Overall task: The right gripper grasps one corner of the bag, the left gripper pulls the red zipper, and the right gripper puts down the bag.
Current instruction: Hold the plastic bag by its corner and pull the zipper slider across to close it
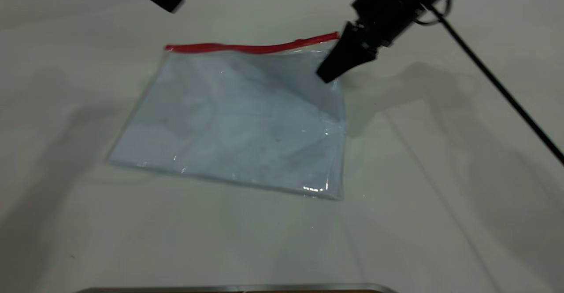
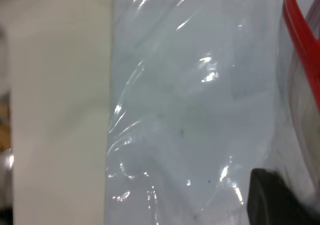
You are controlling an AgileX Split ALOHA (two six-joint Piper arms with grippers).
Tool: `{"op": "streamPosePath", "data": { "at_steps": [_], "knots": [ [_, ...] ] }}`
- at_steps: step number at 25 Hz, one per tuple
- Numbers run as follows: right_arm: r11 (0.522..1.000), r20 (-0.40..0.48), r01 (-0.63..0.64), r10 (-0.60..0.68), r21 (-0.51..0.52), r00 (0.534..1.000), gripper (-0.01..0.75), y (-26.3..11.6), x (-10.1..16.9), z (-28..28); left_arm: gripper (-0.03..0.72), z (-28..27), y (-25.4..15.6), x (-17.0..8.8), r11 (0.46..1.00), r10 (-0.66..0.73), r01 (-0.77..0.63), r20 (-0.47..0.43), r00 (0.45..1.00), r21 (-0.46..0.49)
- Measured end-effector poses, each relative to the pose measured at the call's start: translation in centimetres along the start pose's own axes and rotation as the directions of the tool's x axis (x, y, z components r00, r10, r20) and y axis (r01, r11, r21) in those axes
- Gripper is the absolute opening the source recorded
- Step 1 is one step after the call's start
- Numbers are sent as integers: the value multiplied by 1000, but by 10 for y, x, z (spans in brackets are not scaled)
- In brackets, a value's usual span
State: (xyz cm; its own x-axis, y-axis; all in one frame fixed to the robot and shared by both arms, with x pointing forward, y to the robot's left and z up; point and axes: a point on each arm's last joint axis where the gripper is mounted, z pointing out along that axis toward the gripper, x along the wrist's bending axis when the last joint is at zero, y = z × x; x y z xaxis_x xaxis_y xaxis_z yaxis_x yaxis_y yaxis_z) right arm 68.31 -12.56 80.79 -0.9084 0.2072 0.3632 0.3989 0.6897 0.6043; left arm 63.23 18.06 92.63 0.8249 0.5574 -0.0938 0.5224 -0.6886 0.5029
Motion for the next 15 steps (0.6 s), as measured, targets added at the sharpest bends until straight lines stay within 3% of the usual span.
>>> {"op": "streamPosePath", "data": {
  "at_steps": [6,15],
  "knots": [
    [995,-42,92,-90,40,995,33,38,20,16,430,27,9,-15,985,152,-145,74,986,-90],
    [992,-3,120,-120,-43,993,33,46,18,23,430,41,14,-14,968,151,-128,91,984,-218]
  ]
}}
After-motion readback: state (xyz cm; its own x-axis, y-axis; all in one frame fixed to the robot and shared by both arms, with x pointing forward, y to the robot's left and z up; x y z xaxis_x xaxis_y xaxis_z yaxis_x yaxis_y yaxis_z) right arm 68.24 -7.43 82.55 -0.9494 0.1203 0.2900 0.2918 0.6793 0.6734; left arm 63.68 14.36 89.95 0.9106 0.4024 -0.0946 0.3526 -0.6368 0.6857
